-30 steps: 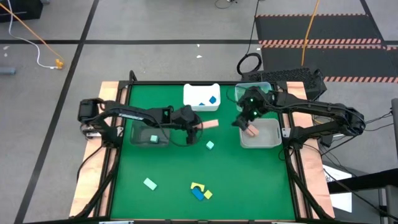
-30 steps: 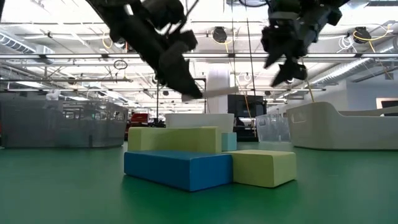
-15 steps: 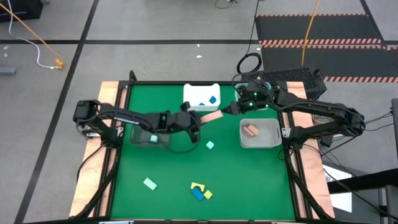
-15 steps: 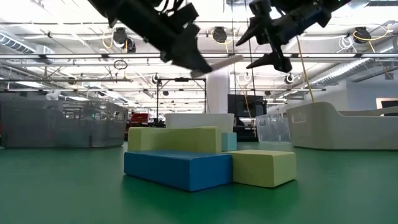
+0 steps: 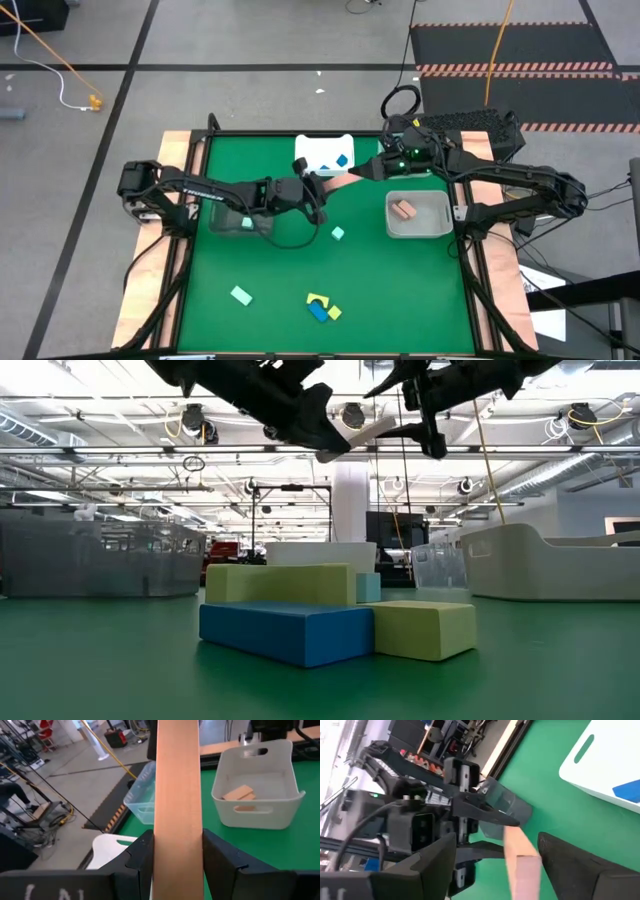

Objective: Sort & place blocks by color
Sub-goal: Put the brown block into the gray bin

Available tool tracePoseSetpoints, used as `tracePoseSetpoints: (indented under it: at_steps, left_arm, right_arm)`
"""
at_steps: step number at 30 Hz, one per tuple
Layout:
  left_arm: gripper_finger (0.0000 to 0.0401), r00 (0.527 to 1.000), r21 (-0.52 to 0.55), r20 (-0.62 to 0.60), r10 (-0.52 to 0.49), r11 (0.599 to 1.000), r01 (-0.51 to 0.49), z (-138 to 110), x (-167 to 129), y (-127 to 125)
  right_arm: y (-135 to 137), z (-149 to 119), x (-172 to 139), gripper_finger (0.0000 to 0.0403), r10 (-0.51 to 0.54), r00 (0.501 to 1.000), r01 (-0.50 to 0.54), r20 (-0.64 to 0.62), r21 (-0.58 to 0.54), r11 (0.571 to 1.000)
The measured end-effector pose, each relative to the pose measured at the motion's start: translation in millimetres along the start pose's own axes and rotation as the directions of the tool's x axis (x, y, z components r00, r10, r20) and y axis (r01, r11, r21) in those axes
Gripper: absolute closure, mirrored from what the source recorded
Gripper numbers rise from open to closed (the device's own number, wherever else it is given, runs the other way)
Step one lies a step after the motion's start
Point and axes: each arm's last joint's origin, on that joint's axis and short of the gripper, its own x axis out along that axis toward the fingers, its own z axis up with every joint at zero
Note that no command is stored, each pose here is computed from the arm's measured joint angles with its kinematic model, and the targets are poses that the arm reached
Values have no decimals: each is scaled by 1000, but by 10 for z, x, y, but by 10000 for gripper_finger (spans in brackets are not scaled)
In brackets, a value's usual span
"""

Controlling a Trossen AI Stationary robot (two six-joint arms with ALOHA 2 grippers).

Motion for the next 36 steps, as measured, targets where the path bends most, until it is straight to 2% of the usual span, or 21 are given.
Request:
tracePoseSetpoints:
  at_steps: [8, 18, 21, 26, 29, 32, 36]
  left_arm:
    - [271, 999, -5, 32, 22, 1000, -21, 161, 27, 101]
    - [271, 1000, 7, -11, 3, 1000, -3, 114, 32, 96]
    - [259, 1000, -8, -16, 4, 1000, -4, 112, 23, 78]
    - [185, 1000, -94, 10, -15, 995, 16, 146, 5, 53]
    - [154, 1000, -144, -3, -26, 989, 25, 134, -6, 19]
    - [139, 998, -172, -44, -41, 985, 33, 95, -23, -19]
    - [137, 988, -193, -130, -80, 980, 54, 8, -54, -83]
  right_arm:
    - [-41, -3, 35, 212, -35, 999, 35, 8, 1, 999]
    - [-127, -15, 165, 364, -64, 998, 64, -16, -15, 998]
    - [-138, -17, 184, 363, -65, 998, 64, -21, -30, 997]
    - [-177, -17, 175, 364, -97, 995, 95, -29, -64, 993]
    - [-201, -2, 101, 364, -130, 991, 127, -32, -78, 989]
    - [-243, -15, 6, 364, -186, 981, 180, -59, -90, 979]
    - [-256, -68, -158, 364, -247, 963, 236, -104, -113, 965]
